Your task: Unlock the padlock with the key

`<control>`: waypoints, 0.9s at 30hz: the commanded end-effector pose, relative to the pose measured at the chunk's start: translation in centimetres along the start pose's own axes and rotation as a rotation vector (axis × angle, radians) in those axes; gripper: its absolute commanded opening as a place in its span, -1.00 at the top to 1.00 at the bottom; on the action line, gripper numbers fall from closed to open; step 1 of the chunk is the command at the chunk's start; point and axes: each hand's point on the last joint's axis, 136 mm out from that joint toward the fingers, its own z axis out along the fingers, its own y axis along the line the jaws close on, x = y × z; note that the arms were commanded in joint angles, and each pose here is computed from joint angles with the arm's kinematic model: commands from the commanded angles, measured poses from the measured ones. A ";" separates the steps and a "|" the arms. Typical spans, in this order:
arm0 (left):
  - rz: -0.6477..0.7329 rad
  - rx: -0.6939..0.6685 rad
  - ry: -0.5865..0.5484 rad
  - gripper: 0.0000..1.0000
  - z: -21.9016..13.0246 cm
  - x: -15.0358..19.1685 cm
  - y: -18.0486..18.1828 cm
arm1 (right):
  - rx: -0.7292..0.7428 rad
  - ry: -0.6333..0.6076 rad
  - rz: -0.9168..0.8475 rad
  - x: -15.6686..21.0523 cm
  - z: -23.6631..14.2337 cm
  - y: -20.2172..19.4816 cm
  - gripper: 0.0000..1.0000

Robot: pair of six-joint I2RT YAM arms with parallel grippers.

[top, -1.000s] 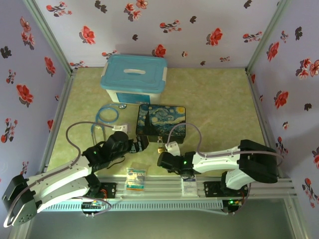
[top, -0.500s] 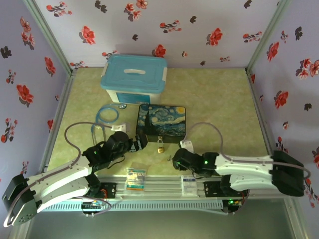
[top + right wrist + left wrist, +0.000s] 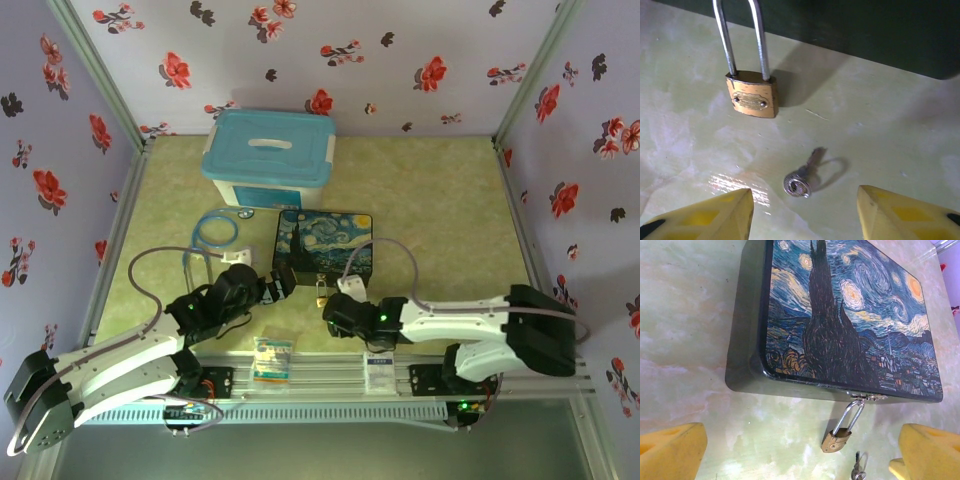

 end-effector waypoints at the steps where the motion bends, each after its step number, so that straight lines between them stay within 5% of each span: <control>1: -0.019 -0.007 -0.024 -0.97 -0.1 0.0 0.5 | 0.030 -0.022 0.005 -0.4 0.6 0.5 -0.11; 15: -0.032 -0.015 -0.030 -0.96 0.3 0.4 1.2 | 0.117 0.037 -0.019 2.1 3.8 -0.4 0.19; 27: -0.034 -0.033 -0.054 -0.89 0.2 -0.2 1.2 | -0.007 0.051 0.059 3.2 3.8 -1.8 1.00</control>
